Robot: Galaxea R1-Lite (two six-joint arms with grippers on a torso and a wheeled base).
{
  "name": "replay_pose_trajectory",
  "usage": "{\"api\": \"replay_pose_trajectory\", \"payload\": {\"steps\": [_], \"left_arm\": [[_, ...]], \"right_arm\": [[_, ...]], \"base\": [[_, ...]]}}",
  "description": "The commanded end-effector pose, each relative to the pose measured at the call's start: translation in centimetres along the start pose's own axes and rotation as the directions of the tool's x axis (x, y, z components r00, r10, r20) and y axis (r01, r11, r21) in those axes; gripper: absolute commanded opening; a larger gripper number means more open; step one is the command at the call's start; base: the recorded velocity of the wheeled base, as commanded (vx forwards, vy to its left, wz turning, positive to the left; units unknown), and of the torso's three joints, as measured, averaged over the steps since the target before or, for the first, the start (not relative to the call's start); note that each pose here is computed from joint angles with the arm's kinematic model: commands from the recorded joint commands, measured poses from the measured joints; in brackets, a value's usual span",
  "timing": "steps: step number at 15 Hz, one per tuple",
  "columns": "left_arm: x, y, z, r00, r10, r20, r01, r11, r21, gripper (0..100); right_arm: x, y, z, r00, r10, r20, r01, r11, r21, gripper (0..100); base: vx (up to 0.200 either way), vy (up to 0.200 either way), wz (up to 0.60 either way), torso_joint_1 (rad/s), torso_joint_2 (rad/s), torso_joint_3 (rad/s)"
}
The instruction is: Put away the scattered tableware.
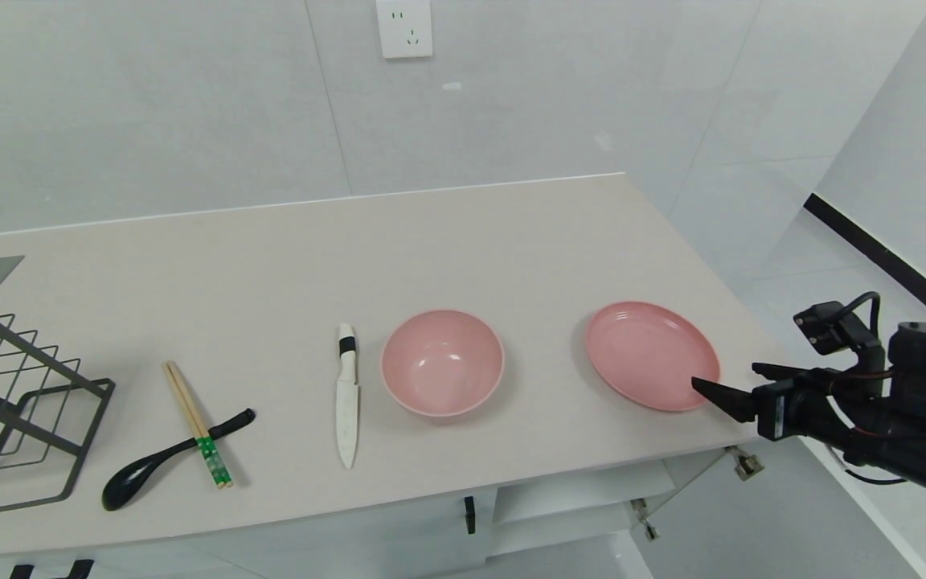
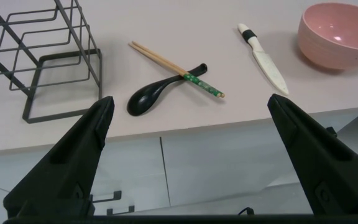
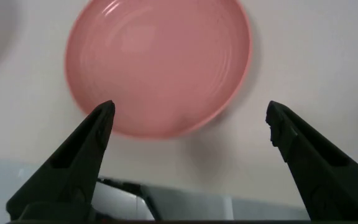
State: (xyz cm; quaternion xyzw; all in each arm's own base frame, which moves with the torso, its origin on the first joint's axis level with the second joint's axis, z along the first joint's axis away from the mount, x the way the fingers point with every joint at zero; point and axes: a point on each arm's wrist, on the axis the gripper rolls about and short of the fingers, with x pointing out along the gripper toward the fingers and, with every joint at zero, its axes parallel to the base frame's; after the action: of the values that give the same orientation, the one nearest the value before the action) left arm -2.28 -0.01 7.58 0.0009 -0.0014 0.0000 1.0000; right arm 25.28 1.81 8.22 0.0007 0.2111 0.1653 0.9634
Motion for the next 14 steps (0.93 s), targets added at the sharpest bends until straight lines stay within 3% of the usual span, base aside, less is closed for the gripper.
{"api": "replay_pose_trajectory", "payload": {"steps": [1,9,14], "left_arm": [[0.0,0.0,0.0,1.000,0.000,0.000,0.000,1.000,0.000,100],[0.0,0.0,0.0,1.000,0.000,-0.001,0.000,1.000,0.000,100],[0.0,0.0,0.0,1.000,0.000,0.000,0.000,1.000,0.000,100]], "right_arm": [[2.6,-0.7,-0.9,0.999,0.000,-0.038,0.000,1.000,0.011,100],[6.9,-2.4,-0.2,1.000,-0.010,-0.005,0.010,1.000,0.006,100],[7.9,-2.2,-0.3,1.000,0.004,-0.005,-0.004,1.000,0.000,100]], "base": [[0.000,0.000,0.00,0.000,0.00,0.000],[0.000,0.000,0.00,0.000,0.00,0.000],[0.000,0.000,0.00,0.000,0.00,0.000]]}}
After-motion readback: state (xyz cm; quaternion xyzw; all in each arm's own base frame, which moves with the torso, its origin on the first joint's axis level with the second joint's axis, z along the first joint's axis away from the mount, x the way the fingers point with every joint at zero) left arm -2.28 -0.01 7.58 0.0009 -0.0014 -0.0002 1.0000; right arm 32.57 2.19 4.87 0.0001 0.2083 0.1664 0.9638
